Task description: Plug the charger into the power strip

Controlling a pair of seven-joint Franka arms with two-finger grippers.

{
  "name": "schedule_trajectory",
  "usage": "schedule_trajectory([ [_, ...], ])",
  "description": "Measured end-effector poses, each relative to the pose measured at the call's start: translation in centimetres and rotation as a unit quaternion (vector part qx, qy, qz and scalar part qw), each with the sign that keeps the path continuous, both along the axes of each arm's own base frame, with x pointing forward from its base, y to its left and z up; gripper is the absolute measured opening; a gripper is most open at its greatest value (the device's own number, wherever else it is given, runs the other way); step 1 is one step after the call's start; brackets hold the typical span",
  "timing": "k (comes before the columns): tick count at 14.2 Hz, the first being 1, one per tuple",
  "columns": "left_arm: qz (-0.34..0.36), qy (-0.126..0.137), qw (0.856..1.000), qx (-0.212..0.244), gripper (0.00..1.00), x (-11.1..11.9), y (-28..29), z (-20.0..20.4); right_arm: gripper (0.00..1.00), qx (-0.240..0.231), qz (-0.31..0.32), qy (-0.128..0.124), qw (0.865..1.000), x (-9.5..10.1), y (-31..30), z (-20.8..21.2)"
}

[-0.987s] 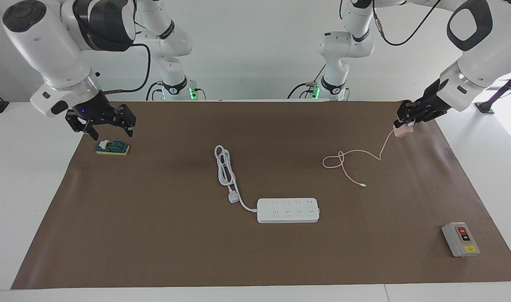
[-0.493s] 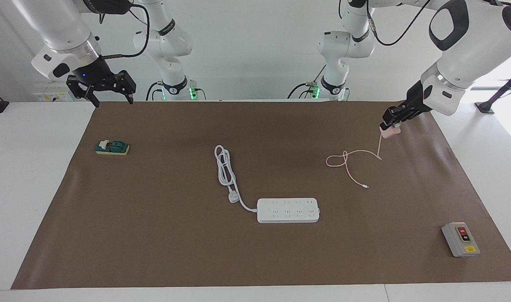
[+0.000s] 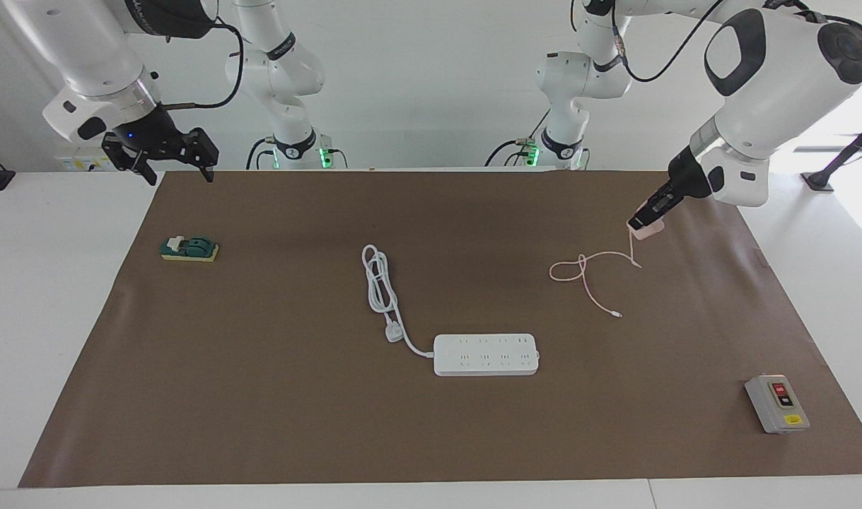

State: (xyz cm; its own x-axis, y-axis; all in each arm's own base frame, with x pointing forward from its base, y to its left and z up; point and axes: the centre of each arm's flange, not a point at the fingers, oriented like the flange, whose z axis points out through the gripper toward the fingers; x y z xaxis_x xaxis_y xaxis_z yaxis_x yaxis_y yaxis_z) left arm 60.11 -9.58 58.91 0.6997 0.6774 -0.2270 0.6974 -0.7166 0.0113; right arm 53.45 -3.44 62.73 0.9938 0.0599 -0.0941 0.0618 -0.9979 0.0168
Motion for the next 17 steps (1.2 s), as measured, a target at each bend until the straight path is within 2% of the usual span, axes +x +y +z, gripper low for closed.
schedule_trajectory([
  [2, 0.071, 0.008, 0.997, 0.025, 0.32, 1.5, -2.0, -1.6, 1.0, 0.0, -0.001, -0.002, 1.0, 0.1, 0.0, 0.0],
  [4, 0.15, -0.001, 0.987, 0.05, 0.32, 3.1, -4.0, -3.3, 1.0, -0.001, -0.008, -0.003, 1.0, 0.1, 0.0, 0.0],
  [7, 0.241, -0.012, 0.968, 0.076, 0.32, 4.5, -7.1, -5.8, 1.0, -0.001, -0.009, -0.003, 1.0, 0.1, 0.1, 0.0],
  [9, 0.31, -0.017, 0.947, 0.08, 0.32, 5.2, -8.6, -7.0, 1.0, -0.001, -0.01, -0.003, 1.0, 0.1, 0.1, 0.0],
  [11, 0.348, -0.022, 0.933, 0.087, 0.32, 5.5, -10.5, -8.2, 1.0, -0.001, -0.011, -0.003, 1.0, 0.1, 0.0, 0.0],
  [14, 0.367, -0.026, 0.926, 0.089, 0.32, 5.6, -13.2, -10.1, 1.0, -0.001, -0.011, -0.003, 1.0, 0.1, -0.1, 0.0],
  [17, 0.392, -0.025, 0.914, 0.098, 0.32, 6.1, -16.4, -14.2, 1.0, -0.001, -0.011, -0.003, 1.0, 0.1, -0.1, 0.0],
])
